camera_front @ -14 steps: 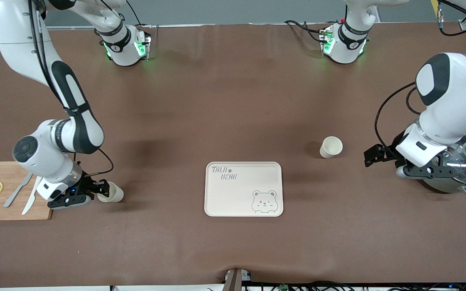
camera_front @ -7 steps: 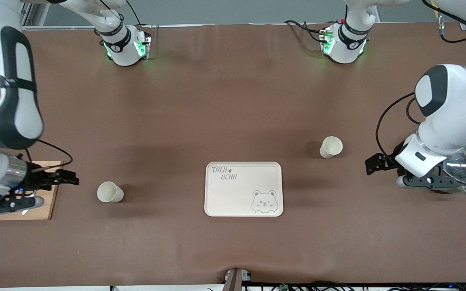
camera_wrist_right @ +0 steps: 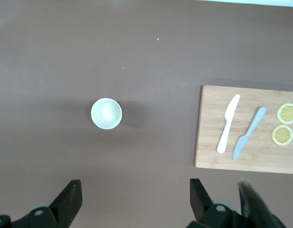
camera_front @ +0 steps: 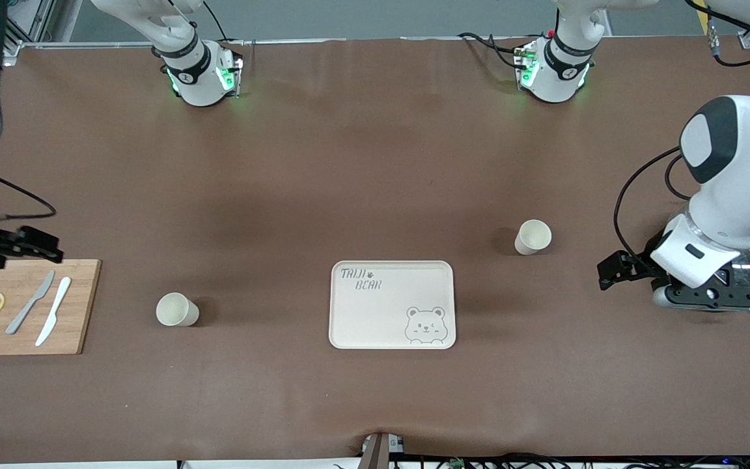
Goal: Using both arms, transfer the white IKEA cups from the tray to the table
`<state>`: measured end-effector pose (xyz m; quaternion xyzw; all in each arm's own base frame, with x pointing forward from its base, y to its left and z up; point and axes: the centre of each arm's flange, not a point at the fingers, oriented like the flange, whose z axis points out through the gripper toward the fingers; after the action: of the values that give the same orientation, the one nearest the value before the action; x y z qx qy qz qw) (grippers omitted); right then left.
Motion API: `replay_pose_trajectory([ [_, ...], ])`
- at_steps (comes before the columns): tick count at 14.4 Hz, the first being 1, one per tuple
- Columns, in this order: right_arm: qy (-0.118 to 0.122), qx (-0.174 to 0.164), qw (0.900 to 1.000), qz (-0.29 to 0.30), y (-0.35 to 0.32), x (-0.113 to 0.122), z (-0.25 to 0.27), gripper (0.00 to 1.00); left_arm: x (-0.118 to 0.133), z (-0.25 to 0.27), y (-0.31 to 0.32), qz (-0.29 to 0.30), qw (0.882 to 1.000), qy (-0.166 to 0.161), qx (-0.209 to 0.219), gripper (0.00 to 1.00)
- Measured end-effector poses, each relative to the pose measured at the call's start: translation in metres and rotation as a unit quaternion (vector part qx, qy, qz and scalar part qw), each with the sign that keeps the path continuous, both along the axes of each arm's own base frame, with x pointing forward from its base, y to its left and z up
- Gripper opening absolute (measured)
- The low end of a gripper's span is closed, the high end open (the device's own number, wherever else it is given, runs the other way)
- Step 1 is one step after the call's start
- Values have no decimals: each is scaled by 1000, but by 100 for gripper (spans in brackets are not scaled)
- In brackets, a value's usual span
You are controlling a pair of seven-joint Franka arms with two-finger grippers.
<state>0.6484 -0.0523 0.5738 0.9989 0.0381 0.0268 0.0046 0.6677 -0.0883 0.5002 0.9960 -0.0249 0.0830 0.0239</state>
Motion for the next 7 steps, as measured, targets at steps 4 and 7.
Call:
replay_pose_trajectory([
  [4,-10,-2,1000,-8,-11,-7,15,100,-12,20,14,1,999,25,30,100],
  [7,-7,-3,1000,-8,-11,-8,12,100,-43,83,45,19,999,26,34,100],
])
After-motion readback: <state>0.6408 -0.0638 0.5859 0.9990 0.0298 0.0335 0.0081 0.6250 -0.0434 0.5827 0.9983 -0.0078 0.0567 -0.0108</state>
